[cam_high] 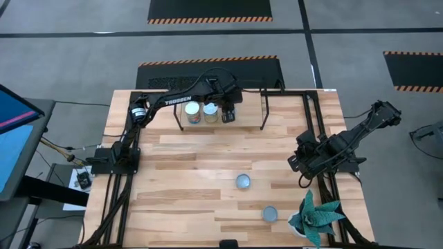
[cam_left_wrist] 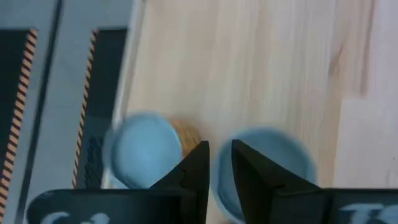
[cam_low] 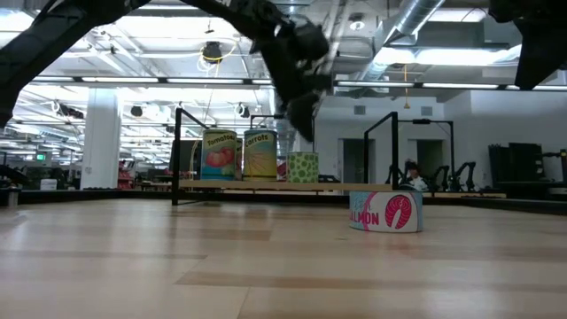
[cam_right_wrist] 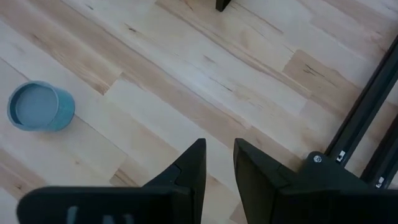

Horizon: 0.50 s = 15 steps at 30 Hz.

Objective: Pick and place cans onto a shelf
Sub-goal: Put the canned peas on the shelf, then put the canned salmon on the shelf

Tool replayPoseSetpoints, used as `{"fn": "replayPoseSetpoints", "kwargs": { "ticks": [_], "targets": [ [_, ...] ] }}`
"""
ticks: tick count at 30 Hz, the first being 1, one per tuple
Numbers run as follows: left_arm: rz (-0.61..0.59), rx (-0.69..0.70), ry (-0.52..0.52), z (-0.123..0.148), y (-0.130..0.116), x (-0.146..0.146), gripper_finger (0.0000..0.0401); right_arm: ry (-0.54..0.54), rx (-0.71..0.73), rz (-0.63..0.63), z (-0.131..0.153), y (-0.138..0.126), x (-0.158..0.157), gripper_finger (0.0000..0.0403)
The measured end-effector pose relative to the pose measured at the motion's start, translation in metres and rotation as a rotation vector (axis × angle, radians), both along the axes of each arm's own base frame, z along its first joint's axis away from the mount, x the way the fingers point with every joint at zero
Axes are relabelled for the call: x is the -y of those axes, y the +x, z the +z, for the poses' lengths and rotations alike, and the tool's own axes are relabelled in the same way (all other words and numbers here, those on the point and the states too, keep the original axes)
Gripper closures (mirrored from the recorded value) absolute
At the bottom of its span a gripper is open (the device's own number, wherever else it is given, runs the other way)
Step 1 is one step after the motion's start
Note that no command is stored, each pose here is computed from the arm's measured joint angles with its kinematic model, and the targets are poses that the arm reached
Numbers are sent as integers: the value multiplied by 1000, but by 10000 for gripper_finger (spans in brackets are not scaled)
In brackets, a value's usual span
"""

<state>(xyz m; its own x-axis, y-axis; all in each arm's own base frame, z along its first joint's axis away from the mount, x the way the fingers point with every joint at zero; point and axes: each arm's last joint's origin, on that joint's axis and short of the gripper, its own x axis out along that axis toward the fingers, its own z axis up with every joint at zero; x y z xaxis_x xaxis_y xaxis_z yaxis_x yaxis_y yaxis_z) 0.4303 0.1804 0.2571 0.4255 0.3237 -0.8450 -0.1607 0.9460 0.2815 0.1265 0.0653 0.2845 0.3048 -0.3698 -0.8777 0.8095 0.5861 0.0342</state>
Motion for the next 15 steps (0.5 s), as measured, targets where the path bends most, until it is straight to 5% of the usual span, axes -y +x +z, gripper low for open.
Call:
{"fn": "replayPoseSetpoints", "kwargs": {
  "ticks": [6,11,15],
  "targets": [
    [-14,157,-1,48,14,26,342,8,-4,1,0,0,0,295],
    [-42,197,-254,78,14,69,342,-6,-23,45,0,0,0,295],
    [-80,54,-418,82,5,114,342,-22,-17,131,0,4,-2,295]
  ]
}}
